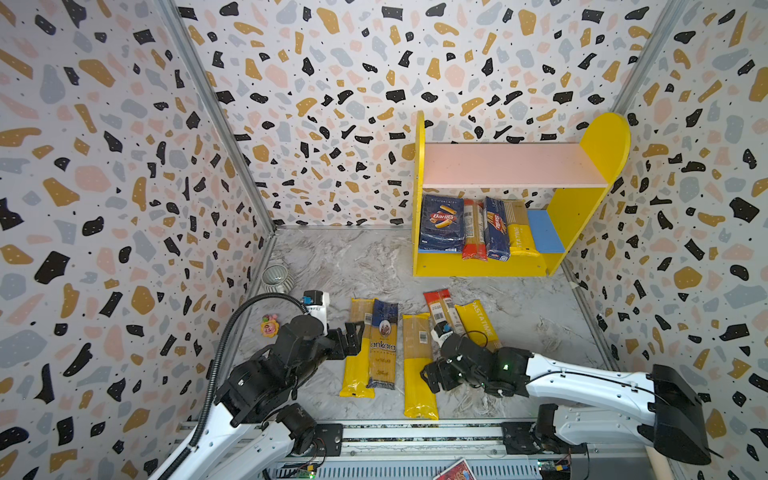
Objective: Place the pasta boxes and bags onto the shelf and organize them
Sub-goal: 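Close the right gripper on the yellow-banded spaghetti bag nearest the robot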
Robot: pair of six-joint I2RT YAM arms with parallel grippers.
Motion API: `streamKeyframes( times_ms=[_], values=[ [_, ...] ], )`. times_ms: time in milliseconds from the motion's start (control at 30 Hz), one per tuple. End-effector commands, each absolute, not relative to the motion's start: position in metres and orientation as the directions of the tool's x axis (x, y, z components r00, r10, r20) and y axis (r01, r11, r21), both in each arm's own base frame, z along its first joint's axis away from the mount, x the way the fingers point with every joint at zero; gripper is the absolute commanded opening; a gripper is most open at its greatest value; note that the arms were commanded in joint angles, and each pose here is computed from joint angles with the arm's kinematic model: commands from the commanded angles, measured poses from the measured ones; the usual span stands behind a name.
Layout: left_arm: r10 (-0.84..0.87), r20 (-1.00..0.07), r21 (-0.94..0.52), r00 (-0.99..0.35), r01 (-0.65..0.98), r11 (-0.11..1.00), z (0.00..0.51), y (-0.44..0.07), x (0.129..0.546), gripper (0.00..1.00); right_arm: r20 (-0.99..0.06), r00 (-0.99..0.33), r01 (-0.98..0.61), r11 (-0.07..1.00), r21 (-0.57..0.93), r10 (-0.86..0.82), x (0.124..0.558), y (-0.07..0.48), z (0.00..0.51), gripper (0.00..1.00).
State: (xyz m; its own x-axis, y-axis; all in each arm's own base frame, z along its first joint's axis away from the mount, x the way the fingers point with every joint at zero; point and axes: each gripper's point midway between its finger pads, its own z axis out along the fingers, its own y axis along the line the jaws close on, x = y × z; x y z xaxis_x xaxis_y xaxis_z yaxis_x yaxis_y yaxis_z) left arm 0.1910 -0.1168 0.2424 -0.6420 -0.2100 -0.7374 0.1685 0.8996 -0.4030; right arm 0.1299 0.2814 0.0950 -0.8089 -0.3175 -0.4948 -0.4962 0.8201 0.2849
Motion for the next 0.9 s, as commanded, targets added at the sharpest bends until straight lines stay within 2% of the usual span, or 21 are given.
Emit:
streamKeyframes(
  times_ms=[0, 400, 733, 867],
  values=[
    [-0.239, -0.723, -0.424, -0.648, 0.144, 0.894, 0.24, -0.112, 0.186, 1.0, -0.513, -0.814, -0.444, 0.86, 0.25, -0.271, 0.13, 0.294, 0.091, 0.99],
    [-0.235, -0.746, -0.426, -0.623, 0.175, 0.888, 0.256, -0.11, 0.182, 1.0, -0.424, -0.839, -0.439, 0.884, 0.158, -0.341, 0.109, 0.333, 0.042, 0.99],
    [-0.229, -0.758, -0.423, -0.611, 0.192, 0.886, 0.26, -0.106, 0.177, 1.0, -0.318, -0.876, -0.372, 0.928, -0.035, -0.363, 0.123, 0.301, -0.008, 1.0],
    [-0.233, -0.764, -0.423, -0.601, 0.195, 0.885, 0.264, -0.104, 0.176, 0.99, -0.279, -0.892, -0.361, 0.932, -0.038, -0.356, 0.128, 0.287, -0.022, 0.88]
  ],
)
